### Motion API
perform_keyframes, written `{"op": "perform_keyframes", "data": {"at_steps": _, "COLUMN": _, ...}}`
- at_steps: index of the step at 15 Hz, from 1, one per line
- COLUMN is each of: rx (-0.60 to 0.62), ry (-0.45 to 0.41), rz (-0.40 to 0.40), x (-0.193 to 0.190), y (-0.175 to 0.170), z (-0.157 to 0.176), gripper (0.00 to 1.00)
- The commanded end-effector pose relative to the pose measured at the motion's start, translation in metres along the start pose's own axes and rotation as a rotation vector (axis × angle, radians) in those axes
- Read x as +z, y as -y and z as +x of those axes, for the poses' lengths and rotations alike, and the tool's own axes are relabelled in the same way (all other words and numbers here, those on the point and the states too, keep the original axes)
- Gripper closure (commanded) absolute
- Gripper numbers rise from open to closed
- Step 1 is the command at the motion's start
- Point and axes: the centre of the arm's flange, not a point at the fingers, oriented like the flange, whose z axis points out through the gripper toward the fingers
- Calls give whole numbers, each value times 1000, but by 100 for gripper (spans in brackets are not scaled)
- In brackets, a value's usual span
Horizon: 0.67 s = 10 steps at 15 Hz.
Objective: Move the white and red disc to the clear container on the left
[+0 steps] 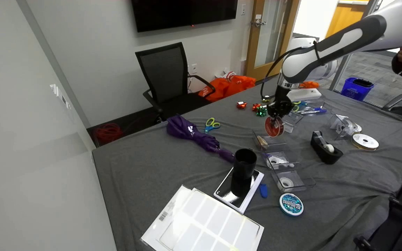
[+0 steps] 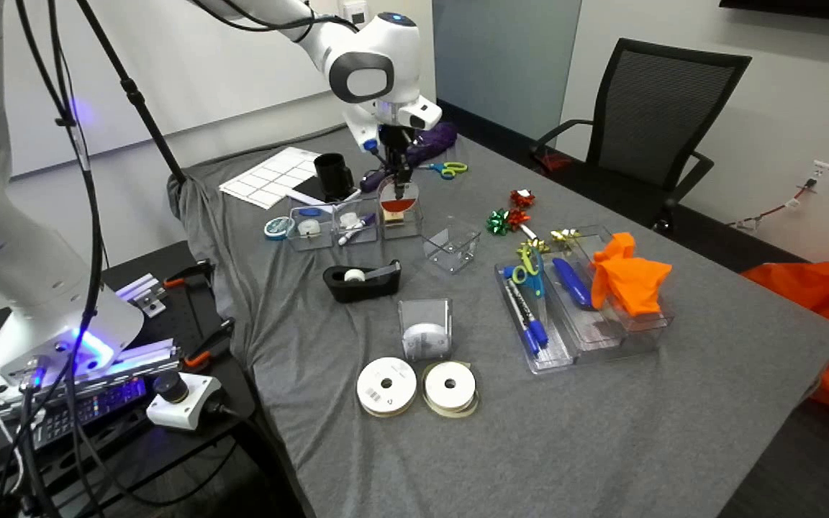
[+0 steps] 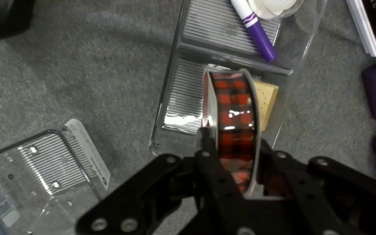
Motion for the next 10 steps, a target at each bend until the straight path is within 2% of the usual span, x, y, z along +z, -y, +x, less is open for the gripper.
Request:
{"op": "perform_keyframes", "data": {"at_steps": 1, "rx": -31, "ry": -13, "rz": -40, "x": 21, "y": 26, "z": 6, "gripper": 93}}
{"op": "perform_keyframes", "data": {"at_steps": 3, "rx": 2, "ry": -31, "rz": -62, "x": 32, "y": 36, "z": 11, "gripper": 93}}
{"op": "perform_keyframes", "data": {"at_steps": 4, "rx": 28, "ry": -50, "rz": -63, "x": 36, "y": 39, "z": 13, "gripper": 45}}
{"op": "perform_keyframes", "data": {"at_steps": 5, "rx": 53, "ry": -58, "rz": -65, "x": 38, "y": 40, "z": 14, "gripper": 45}}
{"op": "perform_keyframes", "data": {"at_steps": 6, "rx": 72, "ry": -63, "rz": -61, "x": 36, "y": 39, "z": 13, "gripper": 39}}
{"op": "perform_keyframes", "data": {"at_steps": 10, "rx": 82, "ry": -86, "rz": -29, "x": 29, "y": 27, "z": 3, "gripper": 10}}
